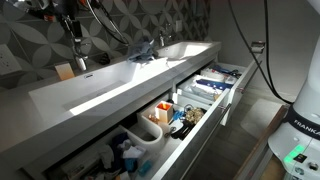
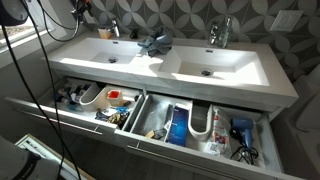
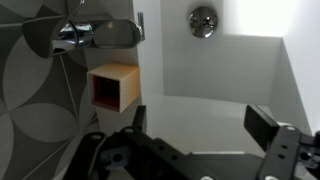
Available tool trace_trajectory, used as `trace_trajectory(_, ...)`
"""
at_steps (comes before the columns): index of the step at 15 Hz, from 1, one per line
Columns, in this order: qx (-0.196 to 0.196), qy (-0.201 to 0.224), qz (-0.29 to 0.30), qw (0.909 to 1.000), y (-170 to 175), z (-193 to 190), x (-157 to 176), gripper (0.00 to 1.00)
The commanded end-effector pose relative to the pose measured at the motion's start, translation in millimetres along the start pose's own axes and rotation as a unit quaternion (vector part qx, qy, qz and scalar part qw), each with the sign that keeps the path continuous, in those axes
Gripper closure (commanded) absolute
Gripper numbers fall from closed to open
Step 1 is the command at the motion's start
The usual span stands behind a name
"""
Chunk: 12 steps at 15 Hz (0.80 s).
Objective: Place the pale object on the window sill
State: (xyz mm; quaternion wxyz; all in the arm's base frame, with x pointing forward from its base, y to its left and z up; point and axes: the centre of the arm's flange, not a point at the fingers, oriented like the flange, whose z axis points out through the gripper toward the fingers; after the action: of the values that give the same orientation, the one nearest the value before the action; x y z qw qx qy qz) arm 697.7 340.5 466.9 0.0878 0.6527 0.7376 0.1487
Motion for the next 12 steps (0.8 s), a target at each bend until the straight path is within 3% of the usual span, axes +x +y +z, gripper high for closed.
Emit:
trace_trajectory(1,0.0,0.035,-0.026,0.9991,60,36,30,0.0)
trace_trajectory(6,-0.02,0.034,-0.016,0.9991,79,83,36,0.0)
trace_trajectory(12,-0.047,0.043,0.015,0.9978,95,105,32,0.0)
